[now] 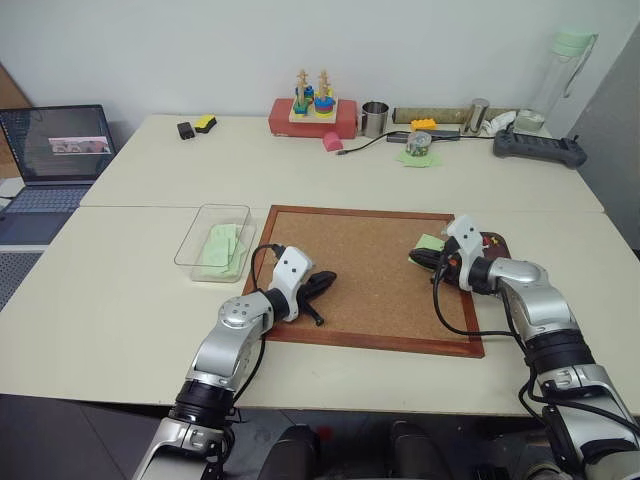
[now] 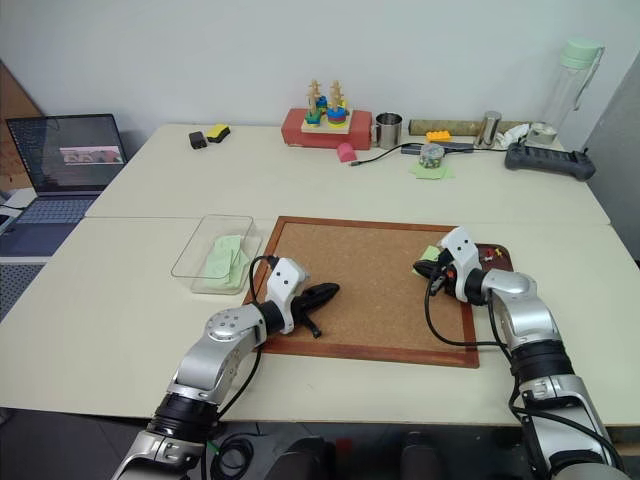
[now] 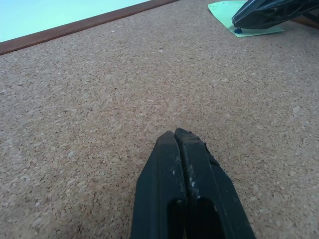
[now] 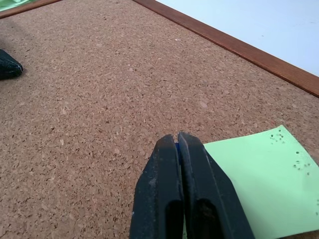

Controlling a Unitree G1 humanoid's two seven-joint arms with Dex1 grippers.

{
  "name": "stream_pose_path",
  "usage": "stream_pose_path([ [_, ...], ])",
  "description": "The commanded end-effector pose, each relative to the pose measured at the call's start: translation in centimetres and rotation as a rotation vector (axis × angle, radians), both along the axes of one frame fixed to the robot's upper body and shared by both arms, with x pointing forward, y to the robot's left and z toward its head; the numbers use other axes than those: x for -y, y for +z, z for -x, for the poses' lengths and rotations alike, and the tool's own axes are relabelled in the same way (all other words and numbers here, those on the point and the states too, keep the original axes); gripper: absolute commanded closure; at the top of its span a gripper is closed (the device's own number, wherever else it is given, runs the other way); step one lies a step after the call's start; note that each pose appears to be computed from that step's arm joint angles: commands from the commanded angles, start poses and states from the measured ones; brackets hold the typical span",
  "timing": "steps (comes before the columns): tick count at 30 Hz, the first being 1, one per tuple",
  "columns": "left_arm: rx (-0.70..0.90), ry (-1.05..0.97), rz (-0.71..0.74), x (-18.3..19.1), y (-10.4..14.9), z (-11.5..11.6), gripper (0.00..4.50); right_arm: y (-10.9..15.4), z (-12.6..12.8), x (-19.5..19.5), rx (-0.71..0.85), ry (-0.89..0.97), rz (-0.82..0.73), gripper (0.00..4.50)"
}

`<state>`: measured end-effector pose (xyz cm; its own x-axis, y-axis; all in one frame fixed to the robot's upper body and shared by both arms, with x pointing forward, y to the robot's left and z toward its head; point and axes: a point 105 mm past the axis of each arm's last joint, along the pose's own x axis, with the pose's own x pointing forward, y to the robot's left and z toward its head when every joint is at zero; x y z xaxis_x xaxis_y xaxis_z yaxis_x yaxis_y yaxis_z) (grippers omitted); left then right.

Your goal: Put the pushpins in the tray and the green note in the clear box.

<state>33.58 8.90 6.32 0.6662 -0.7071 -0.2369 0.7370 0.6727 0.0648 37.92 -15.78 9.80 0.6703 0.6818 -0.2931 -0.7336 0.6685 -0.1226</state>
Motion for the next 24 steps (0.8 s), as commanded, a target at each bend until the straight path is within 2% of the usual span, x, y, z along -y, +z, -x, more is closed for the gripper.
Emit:
stream_pose_path([
  [1, -0.137, -0.012, -0.051, 0.1, -3.7, 1.4, 4.50, 2.0, -0.4, -0.4, 0.085, 0.022, -0.012, 4.47],
  [11, -0.138, -0.006, -0.050, 0.0, -3.7, 1.4, 4.50, 6.4, 0.8, -1.6, 0.174, 0.124, -0.074, 4.47],
  [17, -0.132, -0.009, -0.023, 0.4, -3.3, 1.1, 4.50, 7.6, 2.3, -2.2, 0.228, 0.204, 0.004, 4.47],
  [20, -0.101, -0.015, 0.030, 0.5, -1.5, 0.6, 4.50, 7.8, 3.0, -2.7, 0.297, 0.258, 0.105, 4.47],
  [22, -0.069, -0.021, 0.110, 0.4, 1.3, 0.1, 4.50, 7.6, 3.5, -3.0, 0.356, 0.305, 0.206, 4.47],
  [23, -0.056, -0.041, 0.150, 0.3, 2.8, 0.0, 4.12, 7.5, 3.7, -3.1, 0.385, 0.324, 0.247, 4.50],
  [24, -0.048, -0.070, 0.187, 0.4, 4.2, 0.2, 4.08, 7.5, 3.9, -3.3, 0.415, 0.341, 0.281, 4.50],
])
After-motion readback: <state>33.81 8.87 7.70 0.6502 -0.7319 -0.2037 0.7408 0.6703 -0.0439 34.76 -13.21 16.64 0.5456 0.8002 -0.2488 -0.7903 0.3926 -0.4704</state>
